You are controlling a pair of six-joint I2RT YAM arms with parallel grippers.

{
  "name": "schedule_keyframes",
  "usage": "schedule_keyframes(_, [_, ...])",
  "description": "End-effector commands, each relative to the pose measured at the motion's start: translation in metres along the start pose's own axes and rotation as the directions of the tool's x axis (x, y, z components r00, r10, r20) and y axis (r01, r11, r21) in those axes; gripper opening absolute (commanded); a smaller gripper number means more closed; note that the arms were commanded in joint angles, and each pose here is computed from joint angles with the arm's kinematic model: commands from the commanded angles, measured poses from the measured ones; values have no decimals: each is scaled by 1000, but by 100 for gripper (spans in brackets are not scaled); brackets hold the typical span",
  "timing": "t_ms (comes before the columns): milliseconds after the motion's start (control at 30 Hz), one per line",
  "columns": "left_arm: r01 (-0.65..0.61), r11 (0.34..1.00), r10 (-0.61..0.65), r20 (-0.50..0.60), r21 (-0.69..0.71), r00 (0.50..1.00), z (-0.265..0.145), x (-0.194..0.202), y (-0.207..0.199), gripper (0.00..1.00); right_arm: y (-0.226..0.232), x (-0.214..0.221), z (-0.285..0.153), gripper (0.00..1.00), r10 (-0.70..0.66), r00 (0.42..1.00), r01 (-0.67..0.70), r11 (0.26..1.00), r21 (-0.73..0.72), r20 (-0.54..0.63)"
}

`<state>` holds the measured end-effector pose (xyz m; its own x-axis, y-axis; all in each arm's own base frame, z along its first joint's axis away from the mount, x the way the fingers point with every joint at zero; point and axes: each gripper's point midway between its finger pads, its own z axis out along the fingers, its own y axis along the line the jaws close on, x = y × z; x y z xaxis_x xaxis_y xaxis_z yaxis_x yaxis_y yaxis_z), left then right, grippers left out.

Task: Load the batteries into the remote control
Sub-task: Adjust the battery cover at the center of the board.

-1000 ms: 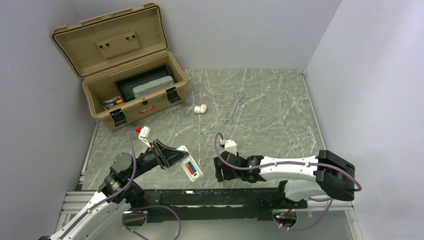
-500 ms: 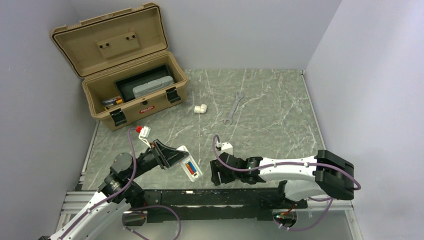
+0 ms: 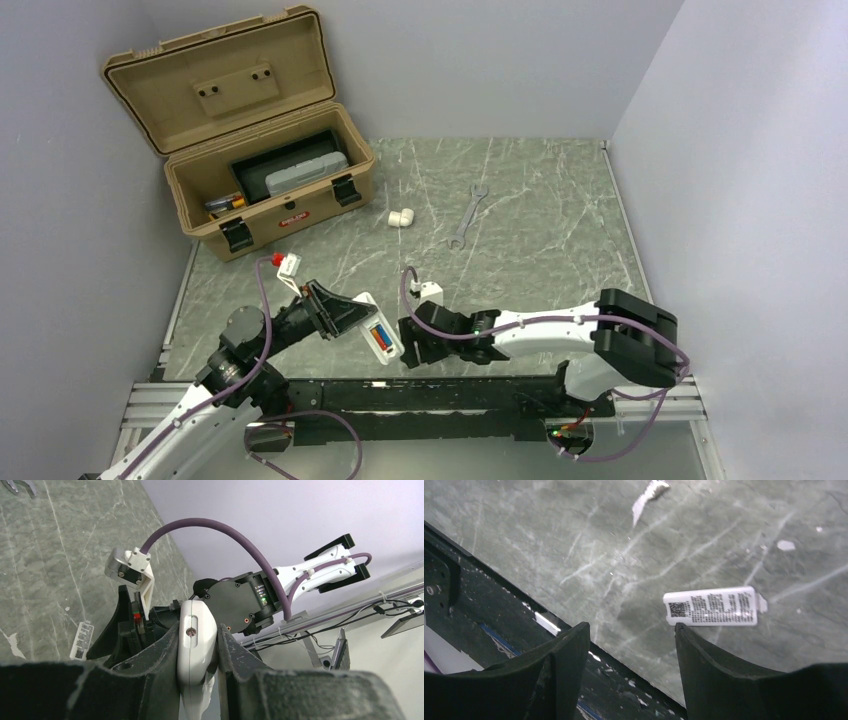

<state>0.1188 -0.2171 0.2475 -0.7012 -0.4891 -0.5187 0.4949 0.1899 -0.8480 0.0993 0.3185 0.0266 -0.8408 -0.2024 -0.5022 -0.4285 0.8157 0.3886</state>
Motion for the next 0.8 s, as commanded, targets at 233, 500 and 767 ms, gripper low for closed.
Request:
schedule_keyframes(233, [-36,998,34,44,51,998,-4,-13,-23,0,-1,-21,25,65,-86,996,84,989,124,8])
schedule_keyframes(500, [-43,998,41,42,47,998,-5,-13,-23,0,-21,-35,37,66,-105,994,106,971,214,-15])
schedule_keyframes(767, [-39,998,37,46,47,998,-6,-13,-21,0,-19,-56,44,68,-143,989,135,973,186,29])
